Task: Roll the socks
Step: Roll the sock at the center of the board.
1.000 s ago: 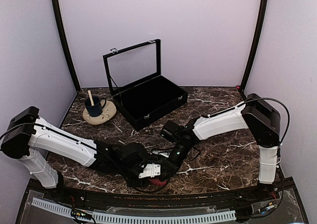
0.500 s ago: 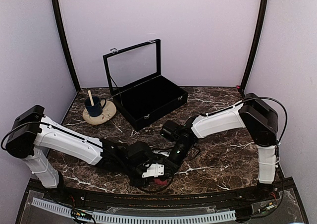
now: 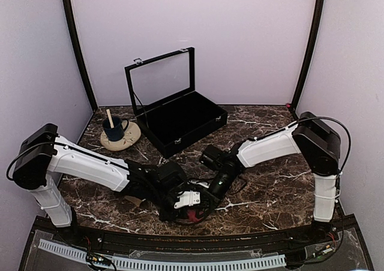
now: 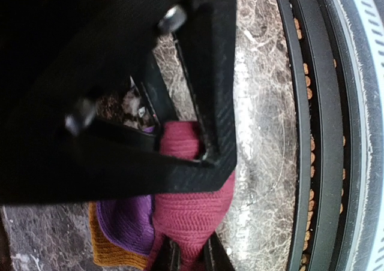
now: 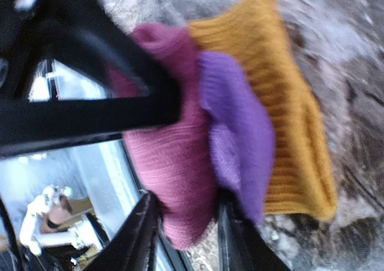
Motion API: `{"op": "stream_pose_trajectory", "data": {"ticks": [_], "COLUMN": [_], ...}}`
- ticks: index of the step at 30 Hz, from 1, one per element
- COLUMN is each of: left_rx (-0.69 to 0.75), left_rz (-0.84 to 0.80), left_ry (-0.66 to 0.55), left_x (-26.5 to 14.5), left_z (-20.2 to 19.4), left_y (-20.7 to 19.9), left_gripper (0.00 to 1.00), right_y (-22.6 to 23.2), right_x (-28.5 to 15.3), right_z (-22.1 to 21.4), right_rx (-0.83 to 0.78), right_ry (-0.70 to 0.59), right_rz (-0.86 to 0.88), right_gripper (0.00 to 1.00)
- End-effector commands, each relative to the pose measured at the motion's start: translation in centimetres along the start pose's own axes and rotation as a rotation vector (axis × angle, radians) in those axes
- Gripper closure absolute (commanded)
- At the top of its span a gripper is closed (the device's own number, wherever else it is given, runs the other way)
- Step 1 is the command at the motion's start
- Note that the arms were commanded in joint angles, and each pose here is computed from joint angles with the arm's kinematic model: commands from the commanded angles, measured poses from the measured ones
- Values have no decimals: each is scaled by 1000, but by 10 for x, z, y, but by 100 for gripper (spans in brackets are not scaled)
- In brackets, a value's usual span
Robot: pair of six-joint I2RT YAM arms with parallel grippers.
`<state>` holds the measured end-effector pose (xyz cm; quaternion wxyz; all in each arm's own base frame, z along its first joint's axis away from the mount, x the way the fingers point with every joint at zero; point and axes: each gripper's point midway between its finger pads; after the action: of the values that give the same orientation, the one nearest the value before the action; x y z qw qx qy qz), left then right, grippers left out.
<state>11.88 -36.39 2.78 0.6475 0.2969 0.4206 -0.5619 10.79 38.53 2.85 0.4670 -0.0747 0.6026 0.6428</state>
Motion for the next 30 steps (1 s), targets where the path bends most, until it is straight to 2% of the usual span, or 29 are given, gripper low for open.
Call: {"op": "stream_pose_trajectory", "data": {"ticks": [1, 16, 23, 30], "left_rx": [-98, -187, -255, -357], "left_rz": [-90, -199, -282, -411], "left_ry": [137, 136, 149, 193], "left_x": [9, 3, 1, 0], "left_z": [-36, -33, -30, -30], "left_y": [-6, -3, 1, 2], "left_gripper": [99, 99, 99, 99], "right_y": [-10, -31, -43, -56], "right_x": [-8, -43, -63, -82], "right_z": [-4, -1, 2, -1], "right_rx": [43, 153, 177, 126], "right_ry": [-58, -268, -384, -460], "right_rz": [-18, -11, -106, -304], "right_gripper": [63, 63, 64, 66]}}
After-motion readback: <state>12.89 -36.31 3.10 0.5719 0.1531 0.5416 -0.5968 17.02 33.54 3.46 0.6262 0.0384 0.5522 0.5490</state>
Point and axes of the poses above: each gripper's point midway between its finger pads, its own x axis out along the fingers, its own y axis along the line the jaws close on, z = x × y, and after that the axes turned 10 degrees about -x, right-handed
